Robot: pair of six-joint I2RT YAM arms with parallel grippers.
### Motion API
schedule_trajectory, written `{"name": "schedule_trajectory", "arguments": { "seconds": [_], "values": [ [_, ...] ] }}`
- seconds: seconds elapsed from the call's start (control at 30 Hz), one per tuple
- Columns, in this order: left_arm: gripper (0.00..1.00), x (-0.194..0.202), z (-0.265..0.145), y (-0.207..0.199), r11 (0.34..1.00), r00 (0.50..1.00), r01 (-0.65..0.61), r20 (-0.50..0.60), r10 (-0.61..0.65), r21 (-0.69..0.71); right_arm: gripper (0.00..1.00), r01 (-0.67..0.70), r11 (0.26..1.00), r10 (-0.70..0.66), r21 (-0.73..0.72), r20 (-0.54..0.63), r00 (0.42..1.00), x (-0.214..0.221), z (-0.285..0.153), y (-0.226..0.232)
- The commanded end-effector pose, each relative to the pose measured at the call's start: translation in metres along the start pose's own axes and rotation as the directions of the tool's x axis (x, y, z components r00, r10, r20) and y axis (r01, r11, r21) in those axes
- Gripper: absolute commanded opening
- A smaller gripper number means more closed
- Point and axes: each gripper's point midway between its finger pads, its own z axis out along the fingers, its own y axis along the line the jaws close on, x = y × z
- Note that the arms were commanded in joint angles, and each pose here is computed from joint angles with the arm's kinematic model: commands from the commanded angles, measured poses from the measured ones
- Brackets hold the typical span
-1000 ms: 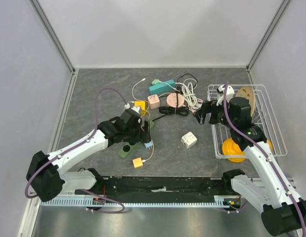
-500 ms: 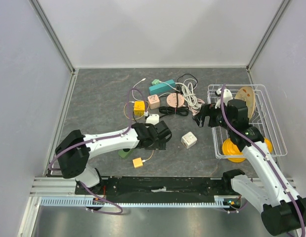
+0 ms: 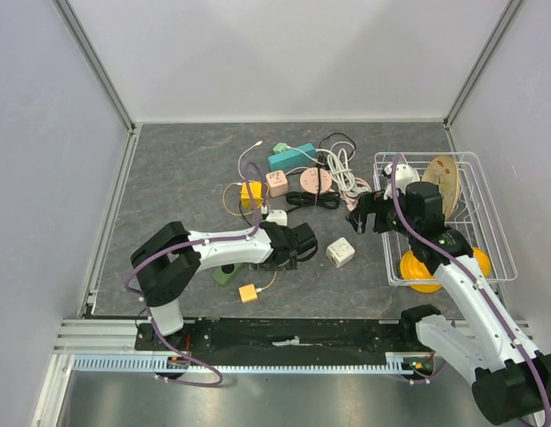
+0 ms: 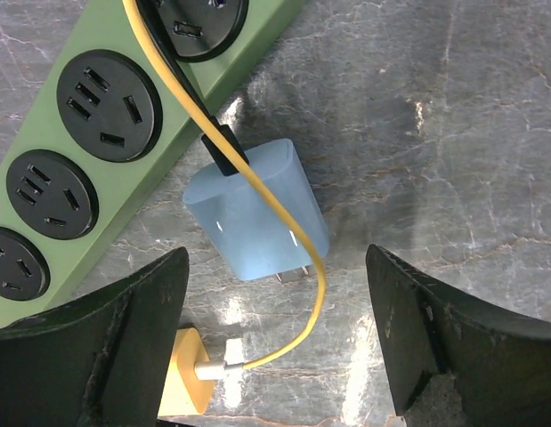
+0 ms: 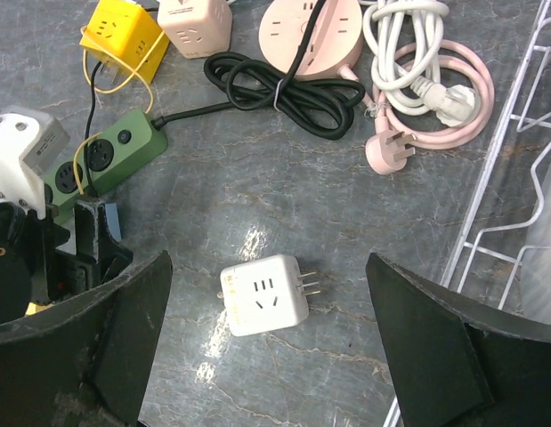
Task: Insert the plug
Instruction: Adjust the plug at the center of the board.
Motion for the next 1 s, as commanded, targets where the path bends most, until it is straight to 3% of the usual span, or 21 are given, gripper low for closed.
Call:
{"name": "schedule_trajectory", "arguments": {
  "seconds": [0.0, 0.5, 0.67, 0.73, 0.83, 0.97],
  "values": [
    [0.86, -0.021, 0.004, -0.003, 0.993, 0.989, 0.11, 0.101, -0.105, -0.042, 0.98, 0.037, 0.999, -0.037, -0.004, 0.023, 0.999, -0.004, 0.002, 0.003],
    [0.69, -0.016, 0.019, -0.002, 0.992, 0.988, 0.107, 0.116, -0.098, -0.072, 0.98, 0.049, 0.998, -0.049, -0.04, -0.002, 0.999, 0.003, 0.006, 0.01],
    [0.56, -0.019, 0.011, 0.002, 0.993, 0.988, 0.103, 0.122, -0.095, -0.06, 0.98, 0.045, 0.998, -0.046, -0.04, -0.013, 0.999, 0.007, 0.008, 0.009],
    [0.43, -0.02, 0.004, 0.007, 0.993, 0.989, 0.098, 0.114, -0.09, -0.064, 0.98, 0.046, 0.998, -0.047, -0.039, -0.016, 0.999, 0.008, 0.008, 0.009],
    [0.34, -0.031, -0.017, 0.01, 0.995, 0.989, 0.092, 0.12, -0.086, -0.043, 0.98, 0.047, 0.998, -0.048, -0.04, -0.02, 0.999, 0.008, 0.008, 0.009],
    [0.3, -0.046, -0.051, 0.042, 0.994, 0.99, 0.016, 0.139, 0.0, -0.11, 0.98, 0.047, 0.998, -0.048, -0.038, -0.034, 0.998, 0.009, 0.009, 0.009]
  ]
}}
